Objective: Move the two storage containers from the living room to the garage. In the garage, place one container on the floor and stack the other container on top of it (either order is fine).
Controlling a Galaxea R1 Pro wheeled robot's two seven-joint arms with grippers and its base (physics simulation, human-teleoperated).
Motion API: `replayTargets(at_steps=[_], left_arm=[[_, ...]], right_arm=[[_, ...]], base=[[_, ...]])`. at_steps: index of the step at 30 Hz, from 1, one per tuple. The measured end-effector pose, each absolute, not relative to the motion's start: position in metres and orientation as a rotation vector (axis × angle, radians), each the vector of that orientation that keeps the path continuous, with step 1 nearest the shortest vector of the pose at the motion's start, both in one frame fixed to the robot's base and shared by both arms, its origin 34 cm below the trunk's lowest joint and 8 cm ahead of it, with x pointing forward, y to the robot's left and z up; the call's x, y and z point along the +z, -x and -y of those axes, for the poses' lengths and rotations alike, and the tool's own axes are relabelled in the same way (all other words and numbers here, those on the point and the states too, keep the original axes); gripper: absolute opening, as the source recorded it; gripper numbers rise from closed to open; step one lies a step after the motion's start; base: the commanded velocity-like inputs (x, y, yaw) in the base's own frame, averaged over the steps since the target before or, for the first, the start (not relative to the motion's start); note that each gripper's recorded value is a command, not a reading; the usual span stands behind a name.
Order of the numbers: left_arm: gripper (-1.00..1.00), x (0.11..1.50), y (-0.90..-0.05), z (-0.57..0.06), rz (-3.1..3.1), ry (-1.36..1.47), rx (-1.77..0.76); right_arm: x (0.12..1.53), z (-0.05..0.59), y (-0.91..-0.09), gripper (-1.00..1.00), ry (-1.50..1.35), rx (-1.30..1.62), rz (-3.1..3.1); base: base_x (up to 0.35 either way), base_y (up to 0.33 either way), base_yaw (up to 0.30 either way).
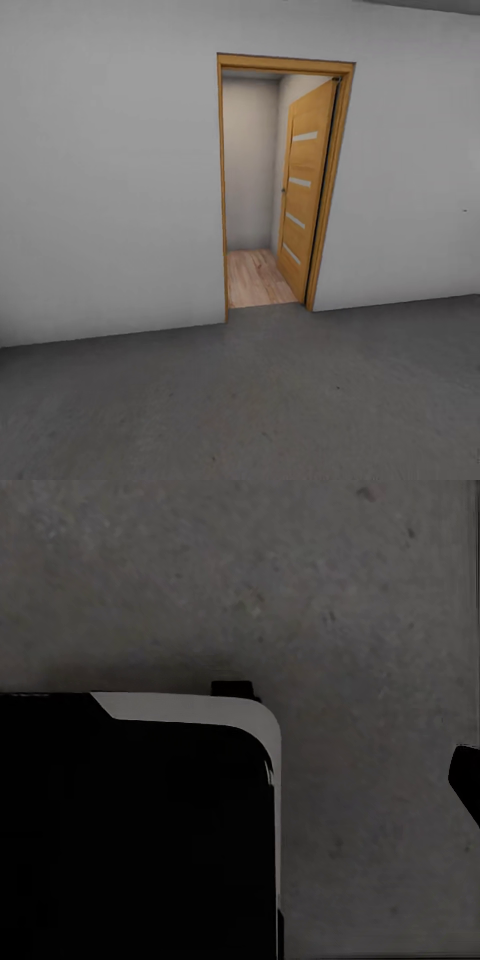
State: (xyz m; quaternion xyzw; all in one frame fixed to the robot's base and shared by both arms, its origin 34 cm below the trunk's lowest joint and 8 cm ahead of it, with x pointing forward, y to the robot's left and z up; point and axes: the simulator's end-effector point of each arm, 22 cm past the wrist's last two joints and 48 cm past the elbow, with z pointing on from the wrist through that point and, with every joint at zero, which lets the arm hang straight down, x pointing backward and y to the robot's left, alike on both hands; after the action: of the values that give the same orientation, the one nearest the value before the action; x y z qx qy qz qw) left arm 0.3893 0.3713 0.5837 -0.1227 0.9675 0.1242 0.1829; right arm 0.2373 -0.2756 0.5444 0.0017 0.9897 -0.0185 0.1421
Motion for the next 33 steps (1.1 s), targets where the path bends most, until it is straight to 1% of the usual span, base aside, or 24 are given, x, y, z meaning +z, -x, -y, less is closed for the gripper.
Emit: replayTargets(at_steps=[20, 24, 33], left_arm=[[1.00, 0.5895, -0.3968, -0.3713, -2.708, 0.348, 0.344], [1.00, 0.5901, -0.3976, -0.3714, -2.705, 0.348, 0.344], [1.00, 0.5903, -0.3978, -0.3714, -2.704, 0.348, 0.344]], right_arm=[[0.5467, 0.2743, -0.2457, 1.00, -0.006, -0.051, -2.834], [0.5470, 0.2741, -0.2466, 1.00, -0.005, -0.050, -2.832], [0.5470, 0.2732, -0.2467, 1.00, -0.006, -0.049, -2.831]], base=[[0.000, 0.000, -0.222], [0.000, 0.000, -0.085], [0.000, 0.000, -0.010]])
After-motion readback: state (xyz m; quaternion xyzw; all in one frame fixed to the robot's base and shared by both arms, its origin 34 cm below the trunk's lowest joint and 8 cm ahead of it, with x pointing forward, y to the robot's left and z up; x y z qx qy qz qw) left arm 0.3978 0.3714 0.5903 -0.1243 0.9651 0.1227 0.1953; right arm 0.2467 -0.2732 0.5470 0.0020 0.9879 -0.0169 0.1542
